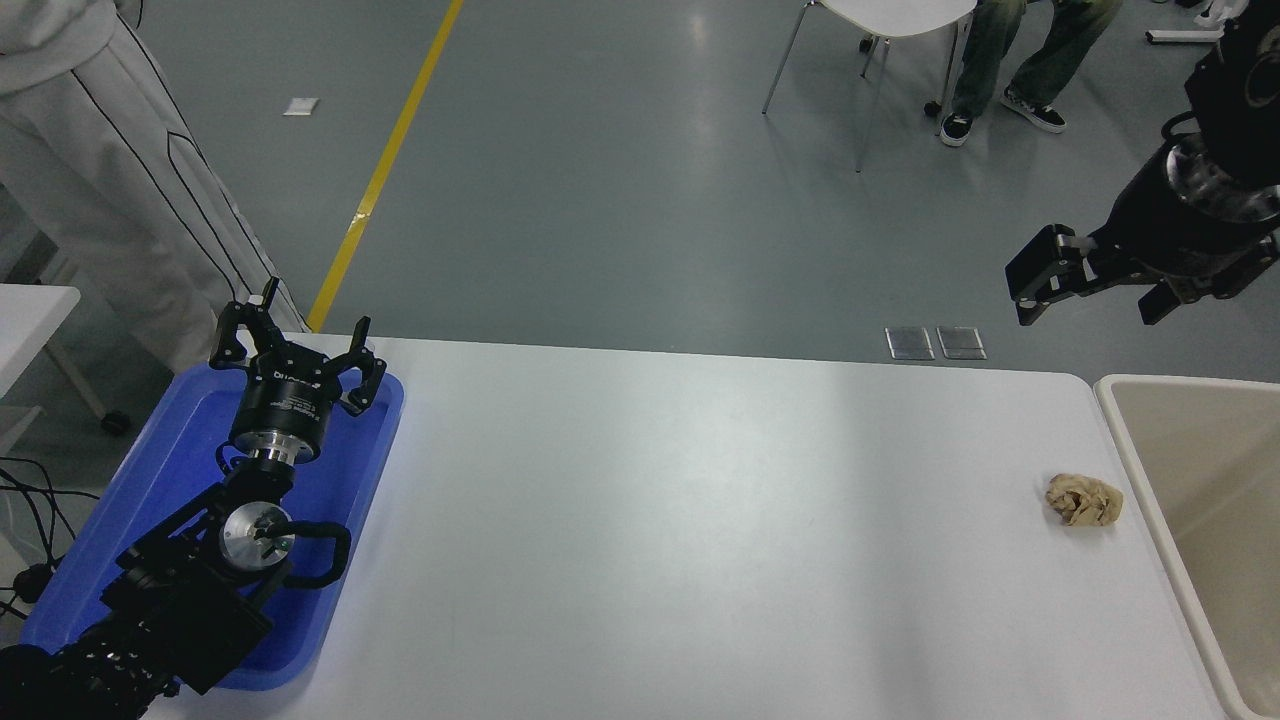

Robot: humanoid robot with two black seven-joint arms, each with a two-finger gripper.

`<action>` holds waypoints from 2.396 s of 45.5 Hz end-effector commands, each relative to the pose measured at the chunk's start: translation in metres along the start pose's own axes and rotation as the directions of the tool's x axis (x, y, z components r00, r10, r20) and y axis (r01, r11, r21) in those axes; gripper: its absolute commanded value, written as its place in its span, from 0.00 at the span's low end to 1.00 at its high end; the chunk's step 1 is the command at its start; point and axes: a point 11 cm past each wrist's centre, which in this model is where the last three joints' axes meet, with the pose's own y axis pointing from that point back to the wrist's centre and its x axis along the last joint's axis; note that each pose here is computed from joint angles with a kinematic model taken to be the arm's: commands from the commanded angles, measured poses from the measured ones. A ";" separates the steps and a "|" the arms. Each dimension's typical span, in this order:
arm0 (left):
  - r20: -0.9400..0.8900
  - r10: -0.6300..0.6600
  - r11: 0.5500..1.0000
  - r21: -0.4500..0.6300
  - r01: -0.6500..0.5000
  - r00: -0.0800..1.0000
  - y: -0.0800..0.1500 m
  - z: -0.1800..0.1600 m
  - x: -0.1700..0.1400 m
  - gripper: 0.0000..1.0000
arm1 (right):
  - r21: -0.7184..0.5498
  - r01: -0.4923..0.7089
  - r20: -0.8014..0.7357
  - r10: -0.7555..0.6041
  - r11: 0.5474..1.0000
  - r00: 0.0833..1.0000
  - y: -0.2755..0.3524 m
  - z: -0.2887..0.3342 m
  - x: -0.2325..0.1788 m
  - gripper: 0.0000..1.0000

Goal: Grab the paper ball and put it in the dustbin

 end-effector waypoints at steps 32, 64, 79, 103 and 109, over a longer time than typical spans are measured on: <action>0.002 0.001 1.000 -0.002 -0.001 1.000 0.000 0.000 0.000 1.00 | -0.008 0.007 0.002 -0.007 1.000 1.000 -0.002 0.002 -0.001 1.00; 0.002 0.003 1.000 -0.001 -0.003 1.000 0.000 0.000 0.001 1.00 | -0.008 0.022 0.011 -0.022 1.000 1.000 -0.008 0.006 -0.005 1.00; 0.002 0.003 1.000 0.001 -0.003 1.000 0.000 0.000 0.001 1.00 | -0.026 0.040 0.022 -0.040 0.999 0.999 -0.014 0.013 -0.009 1.00; 0.002 0.001 1.000 -0.002 -0.001 1.000 0.000 0.000 0.000 1.00 | -0.030 0.082 0.119 -0.078 0.996 0.990 -0.037 0.055 -0.024 1.00; 0.003 0.004 1.000 -0.001 -0.004 1.000 0.001 0.000 0.001 1.00 | -0.026 0.101 0.144 -0.096 0.995 0.985 -0.044 0.064 -0.031 1.00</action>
